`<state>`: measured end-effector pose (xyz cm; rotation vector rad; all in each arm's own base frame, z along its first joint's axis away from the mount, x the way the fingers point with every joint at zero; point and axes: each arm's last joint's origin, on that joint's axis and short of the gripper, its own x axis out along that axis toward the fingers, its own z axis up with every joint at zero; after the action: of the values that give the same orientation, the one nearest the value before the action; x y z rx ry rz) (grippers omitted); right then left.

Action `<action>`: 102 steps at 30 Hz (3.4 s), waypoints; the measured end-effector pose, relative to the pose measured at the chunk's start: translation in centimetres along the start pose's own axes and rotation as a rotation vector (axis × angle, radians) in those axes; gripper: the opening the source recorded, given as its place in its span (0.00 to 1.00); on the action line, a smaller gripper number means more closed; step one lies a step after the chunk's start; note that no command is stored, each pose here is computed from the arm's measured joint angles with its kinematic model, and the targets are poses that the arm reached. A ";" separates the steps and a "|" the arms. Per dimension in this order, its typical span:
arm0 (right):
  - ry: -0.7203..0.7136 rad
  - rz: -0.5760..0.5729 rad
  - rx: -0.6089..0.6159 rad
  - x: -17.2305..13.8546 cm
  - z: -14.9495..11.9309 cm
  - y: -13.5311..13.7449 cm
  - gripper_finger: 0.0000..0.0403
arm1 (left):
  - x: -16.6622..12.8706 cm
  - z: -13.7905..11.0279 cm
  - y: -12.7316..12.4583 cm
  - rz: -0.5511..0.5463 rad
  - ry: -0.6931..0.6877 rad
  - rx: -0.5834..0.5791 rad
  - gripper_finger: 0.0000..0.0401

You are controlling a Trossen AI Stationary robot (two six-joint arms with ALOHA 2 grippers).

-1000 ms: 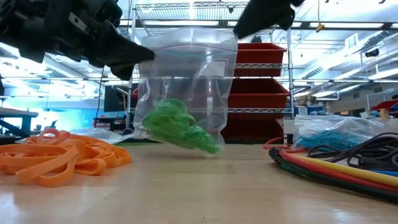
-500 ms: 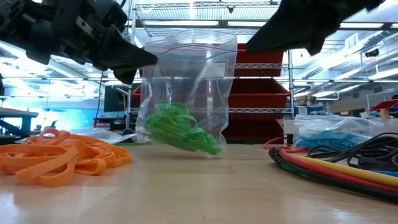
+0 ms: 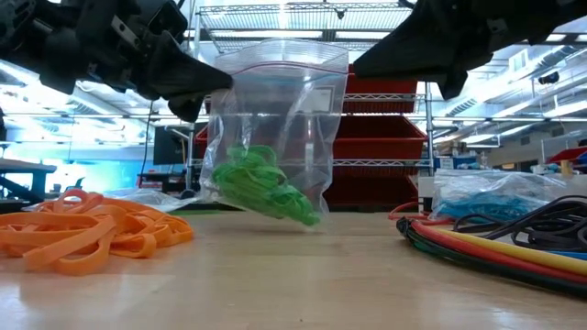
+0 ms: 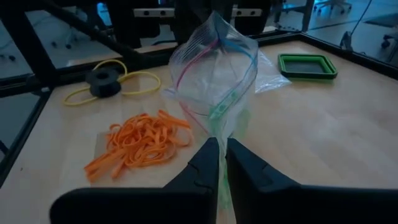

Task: Sort rubber bands
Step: Close the transparent zip bag

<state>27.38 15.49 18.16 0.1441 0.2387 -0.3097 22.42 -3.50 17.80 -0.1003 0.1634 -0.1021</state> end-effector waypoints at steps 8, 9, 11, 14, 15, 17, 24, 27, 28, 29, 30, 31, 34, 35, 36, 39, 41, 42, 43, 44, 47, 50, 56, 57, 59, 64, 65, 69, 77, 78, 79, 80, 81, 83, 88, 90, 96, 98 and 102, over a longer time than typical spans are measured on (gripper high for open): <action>0.009 0.028 0.004 0.3 0.2 -0.2 0.15 | 0.4 0.9 -0.1 -0.006 -0.027 -0.006 0.00; 0.009 0.026 0.004 0.4 0.2 -0.2 0.17 | 0.4 1.0 -0.2 -0.007 -0.031 -0.006 0.00; 0.006 0.017 0.002 0.4 0.2 -0.3 0.19 | 0.5 1.2 -0.2 -0.007 -0.032 -0.005 0.00; 0.002 0.003 -0.002 0.6 0.3 -0.4 0.20 | 0.6 1.3 -0.2 -0.006 -0.028 -0.005 0.00; 0.001 -0.001 -0.002 0.6 0.3 -0.5 0.19 | 0.6 1.3 -0.2 -0.006 -0.026 -0.004 0.00; 0.000 -0.008 0.000 0.8 0.3 -0.7 0.19 | 0.7 1.4 -0.2 -0.005 -0.016 -0.003 0.00; -0.026 -0.016 0.006 1.2 0.8 -0.9 0.18 | 0.8 1.4 -0.2 -0.003 -0.002 0.001 0.00; -0.028 -0.023 0.007 1.2 0.8 -1.0 0.18 | 0.8 1.4 -0.2 -0.003 -0.001 0.001 0.00; -0.028 -0.024 0.007 1.2 0.8 -1.0 0.17 | 0.8 1.4 -0.2 -0.003 0.002 0.001 0.00; -0.029 -0.026 0.007 1.2 0.8 -1.0 0.15 | 0.8 1.4 -0.2 -0.002 0.006 0.001 0.00; -0.031 -0.031 0.007 1.2 0.8 -1.0 0.13 | 0.8 1.3 -0.2 -0.001 0.012 0.004 0.00; -0.034 -0.040 0.007 1.2 0.8 -1.0 0.10 | 0.8 1.2 -0.2 -0.001 0.019 0.007 0.00; -0.043 -0.060 -0.005 1.0 0.8 -0.9 0.02 | 0.8 0.9 -0.2 0.003 0.052 0.011 0.00; -0.046 -0.066 -0.005 0.9 0.7 -0.8 0.01 | 0.8 0.8 -0.1 0.004 0.063 0.012 0.00; -0.049 -0.071 -0.005 0.8 0.7 -0.8 0.01 | 0.8 0.7 -0.1 0.004 0.070 0.013 0.00; -0.055 -0.080 -0.013 0.5 0.6 -0.5 0.00 | 0.7 0.5 -0.2 -0.022 0.088 0.016 0.00; -0.057 -0.094 -0.014 0.3 0.5 -0.4 0.00 | 0.7 0.6 -0.2 -0.042 0.088 0.015 0.00; -0.057 -0.099 -0.018 0.1 0.4 -0.3 0.00 | 0.7 0.6 -0.3 -0.052 0.089 0.015 0.00; -0.060 -0.106 -0.020 0.0 0.3 -0.3 0.00 | 0.7 0.5 -0.3 -0.057 0.090 0.015 0.00; -0.063 -0.115 -0.019 -0.1 0.3 -0.2 0.00 | 0.7 0.5 -0.3 -0.061 0.092 0.014 0.00; -0.068 -0.134 -0.017 -0.4 0.1 0.0 0.00 | 0.7 0.6 -0.3 -0.069 0.090 0.014 0.00; -0.071 -0.142 -0.013 -0.7 0.0 0.1 0.00 | 0.7 0.6 -0.3 -0.071 0.081 0.012 0.00; -0.078 -0.156 -0.012 -0.8 -0.1 0.2 0.00 | 0.7 1.1 -0.4 -0.077 0.032 0.003 0.00; -0.081 -0.160 -0.012 -0.9 -0.1 0.2 0.00 | 0.8 1.2 -0.4 -0.078 0.021 0.003 0.00; -0.082 -0.161 -0.013 -0.9 -0.1 0.3 0.00 | 0.7 1.4 -0.4 -0.080 0.000 0.001 0.00; -0.095 -0.175 -0.015 -1.3 -0.2 0.5 0.00 | 0.7 1.5 -0.4 -0.079 -0.007 0.001 0.00; -0.099 -0.181 -0.016 -1.5 -0.2 0.6 0.00 | 0.7 1.4 -0.4 -0.078 -0.005 0.001 0.00; -0.112 -0.199 -0.016 -1.8 -0.3 0.8 0.00 | 0.7 1.3 -0.4 -0.076 0.012 0.000 0.00; -0.124 -0.189 -0.008 -2.6 -0.3 1.3 0.00 | 0.7 1.0 -0.4 -0.073 0.037 0.001 0.00; -0.125 -0.182 0.000 -2.8 -0.2 1.3 0.00 | 0.7 1.0 -0.4 -0.073 0.040 0.001 0.00; -0.127 -0.173 0.010 -2.9 -0.1 1.4 0.00 | 0.7 1.0 -0.4 -0.073 0.043 0.000 0.00; -0.127 -0.156 0.023 -3.1 0.2 1.4 0.00 | 0.7 1.0 -0.4 -0.073 0.043 0.001 0.00; -0.125 -0.124 0.040 -3.2 0.6 1.4 0.00 | 0.7 1.0 -0.3 -0.072 0.043 0.002 0.00; -0.121 -0.048 0.073 -3.2 1.8 1.5 0.01 | 0.8 1.1 -0.2 -0.077 0.047 0.003 0.00; -0.131 0.116 0.030 -1.3 7.4 2.5 0.09 | 1.7 2.7 0.0 -0.110 0.095 0.041 0.00; -0.083 0.136 -0.012 -0.3 9.8 2.5 0.14 | 2.2 3.6 0.0 -0.118 0.148 0.074 0.00; 0.137 0.061 -0.036 1.5 14.6 0.4 0.28 | 2.8 7.2 -0.4 -0.101 0.358 0.206 0.00; 0.147 0.099 -0.017 1.9 15.5 0.0 0.31 | 2.8 8.3 -0.4 -0.080 0.387 0.237 0.00; 0.170 0.123 0.007 2.9 15.6 -0.8 0.36 | 2.8 10.7 -0.5 -0.084 0.391 0.301 0.00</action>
<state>33.09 11.18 32.36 0.1915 0.3957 -0.1759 26.87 -3.29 27.93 0.2152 0.5315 -0.2290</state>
